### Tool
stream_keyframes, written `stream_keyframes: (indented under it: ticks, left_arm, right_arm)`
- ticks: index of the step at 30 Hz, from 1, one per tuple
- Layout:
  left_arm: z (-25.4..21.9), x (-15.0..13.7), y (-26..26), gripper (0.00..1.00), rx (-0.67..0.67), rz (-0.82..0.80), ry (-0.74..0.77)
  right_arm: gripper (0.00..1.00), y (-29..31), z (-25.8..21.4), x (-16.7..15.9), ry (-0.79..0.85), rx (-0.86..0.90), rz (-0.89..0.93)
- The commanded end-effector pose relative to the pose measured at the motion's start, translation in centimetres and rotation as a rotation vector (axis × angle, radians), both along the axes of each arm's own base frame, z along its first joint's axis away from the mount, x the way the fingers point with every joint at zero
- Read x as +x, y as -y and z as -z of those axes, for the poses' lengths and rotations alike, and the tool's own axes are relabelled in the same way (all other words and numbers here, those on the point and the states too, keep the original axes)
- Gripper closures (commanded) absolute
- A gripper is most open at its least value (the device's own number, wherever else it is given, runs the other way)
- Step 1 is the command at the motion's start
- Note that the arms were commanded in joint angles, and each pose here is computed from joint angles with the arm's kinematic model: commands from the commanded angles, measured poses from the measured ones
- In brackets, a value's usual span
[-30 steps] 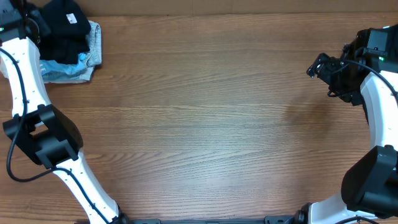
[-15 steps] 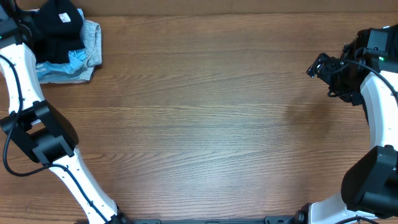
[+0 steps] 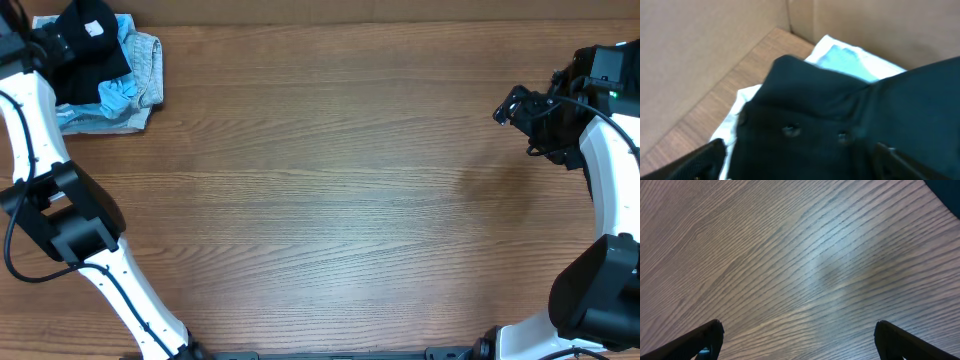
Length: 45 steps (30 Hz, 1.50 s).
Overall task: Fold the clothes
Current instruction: 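Place the black bundle on top of the blue clothes stack and release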
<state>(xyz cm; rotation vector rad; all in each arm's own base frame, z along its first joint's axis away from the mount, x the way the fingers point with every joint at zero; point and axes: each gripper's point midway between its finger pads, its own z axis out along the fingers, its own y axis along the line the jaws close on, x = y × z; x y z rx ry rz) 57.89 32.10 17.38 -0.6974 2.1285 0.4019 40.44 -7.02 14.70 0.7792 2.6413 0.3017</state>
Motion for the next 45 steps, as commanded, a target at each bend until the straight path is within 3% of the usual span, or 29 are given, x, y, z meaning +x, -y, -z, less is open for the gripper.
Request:
stream_keyframes:
  ticks: [1,5,8,13,15,27,32,34,36,40,45]
  left_arm:
    - [-6.3,1.3,2.6,0.24,0.014,0.034,0.136]
    - [-5.5,2.7,5.7,0.76,-0.043,0.134,0.131]
    - [-3.7,3.0,6.5,0.82,-0.059,0.146,0.097]
    - [0.4,2.8,6.8,0.72,-0.101,0.143,0.01]
    - [2.2,2.5,6.7,0.64,-0.123,0.136,-0.029]
    - [4.9,0.9,8.1,0.61,-0.188,0.148,-0.14]
    - [-1.5,0.6,9.0,0.53,-0.173,0.141,-0.037]
    - [-5.5,0.2,9.8,0.35,-0.158,0.143,0.032]
    - [-9.4,-0.3,10.8,0.0,-0.144,0.159,0.094]
    - [-16.2,-2.4,14.4,0.0,-0.167,0.262,0.193]
    - [-20.3,-7.4,20.7,0.0,-0.389,0.423,0.207]
  right_arm:
    - [0.0,0.0,-0.8,0.2,0.023,-0.009,-0.001]
    - [0.0,0.0,-0.8,0.2,0.023,-0.009,-0.001]
    - [0.0,0.0,-0.8,0.2,0.022,-0.009,-0.001]
    - [0.0,0.0,-0.8,0.2,0.023,-0.009,-0.001]
    - [0.0,0.0,-0.8,0.2,0.023,-0.009,-0.001]
    - [0.0,0.0,-0.8,0.2,0.023,-0.009,-0.001]
    - [0.0,0.0,-0.8,0.2,0.023,-0.009,-0.001]
    - [0.0,0.0,-0.8,0.2,0.022,-0.009,-0.001]
    - [0.0,0.0,-0.8,0.2,0.023,-0.009,-0.001]
    - [0.0,0.0,-0.8,0.2,0.022,-0.009,-0.001]
    - [0.0,0.0,-0.8,0.2,0.023,-0.009,-0.001]
